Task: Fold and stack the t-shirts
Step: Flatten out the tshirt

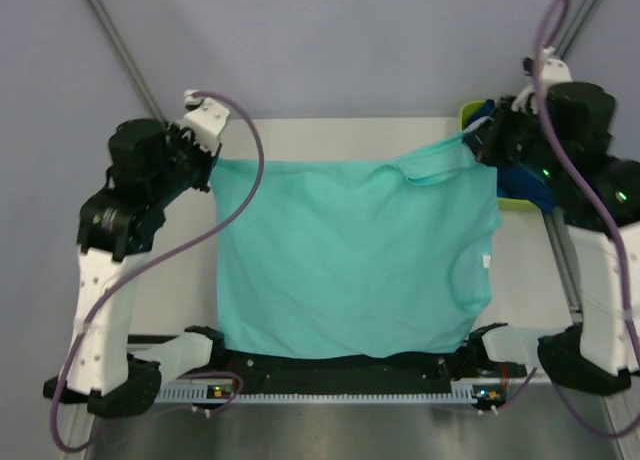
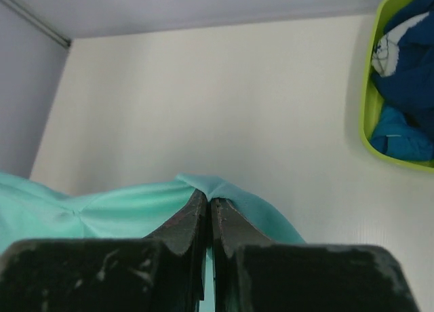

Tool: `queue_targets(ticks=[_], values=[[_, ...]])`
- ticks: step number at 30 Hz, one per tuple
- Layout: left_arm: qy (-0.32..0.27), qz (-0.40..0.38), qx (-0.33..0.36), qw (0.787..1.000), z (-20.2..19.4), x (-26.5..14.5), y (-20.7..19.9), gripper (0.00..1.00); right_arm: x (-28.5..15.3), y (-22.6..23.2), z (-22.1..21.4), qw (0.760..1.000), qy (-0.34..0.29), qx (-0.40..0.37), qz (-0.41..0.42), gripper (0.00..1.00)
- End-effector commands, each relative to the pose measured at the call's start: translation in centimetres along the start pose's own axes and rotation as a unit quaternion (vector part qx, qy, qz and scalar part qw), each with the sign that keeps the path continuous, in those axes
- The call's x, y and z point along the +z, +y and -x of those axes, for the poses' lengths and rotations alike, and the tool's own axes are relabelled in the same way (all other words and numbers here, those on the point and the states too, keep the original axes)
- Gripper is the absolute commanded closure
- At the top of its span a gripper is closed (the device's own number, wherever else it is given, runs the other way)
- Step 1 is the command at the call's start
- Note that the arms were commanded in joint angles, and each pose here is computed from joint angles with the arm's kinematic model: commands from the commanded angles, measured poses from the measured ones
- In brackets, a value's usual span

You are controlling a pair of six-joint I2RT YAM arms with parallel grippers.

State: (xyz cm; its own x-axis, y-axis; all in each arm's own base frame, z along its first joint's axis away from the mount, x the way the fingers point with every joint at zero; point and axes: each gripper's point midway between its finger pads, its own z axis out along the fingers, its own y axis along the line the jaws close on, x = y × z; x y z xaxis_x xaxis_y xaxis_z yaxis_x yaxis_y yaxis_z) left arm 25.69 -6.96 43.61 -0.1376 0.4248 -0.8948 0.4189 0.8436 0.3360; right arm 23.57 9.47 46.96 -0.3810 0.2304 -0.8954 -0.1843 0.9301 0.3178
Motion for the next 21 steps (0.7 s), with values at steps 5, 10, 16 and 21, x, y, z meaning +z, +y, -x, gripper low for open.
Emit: queue_targets(ticks=[5,10,16,21], values=[[0.025,0.077,-0.042,0.996,-1.2,14.5,7.7,1.0,18.8,-2.6,1.6,0.999,0.043,-0.004,-0.006,1.0],[-0.066,0.139,-0.052,0.987,6.2,16.3,13.9,1.0,20.7,-0.2,11.1,0.996,-0.082,0.022,0.042,1.0],[-0.105,0.148,-0.028,0.983,9.4,15.2,15.0,1.0,17.7,-0.4,16.3,0.979,-0.184,0.056,0.065,1.0],[-0.063,0.12,-0.02,0.991,4.9,15.6,12.7,1.0,17.4,-0.7,10.4,0.991,-0.102,0.039,0.077,1.0]])
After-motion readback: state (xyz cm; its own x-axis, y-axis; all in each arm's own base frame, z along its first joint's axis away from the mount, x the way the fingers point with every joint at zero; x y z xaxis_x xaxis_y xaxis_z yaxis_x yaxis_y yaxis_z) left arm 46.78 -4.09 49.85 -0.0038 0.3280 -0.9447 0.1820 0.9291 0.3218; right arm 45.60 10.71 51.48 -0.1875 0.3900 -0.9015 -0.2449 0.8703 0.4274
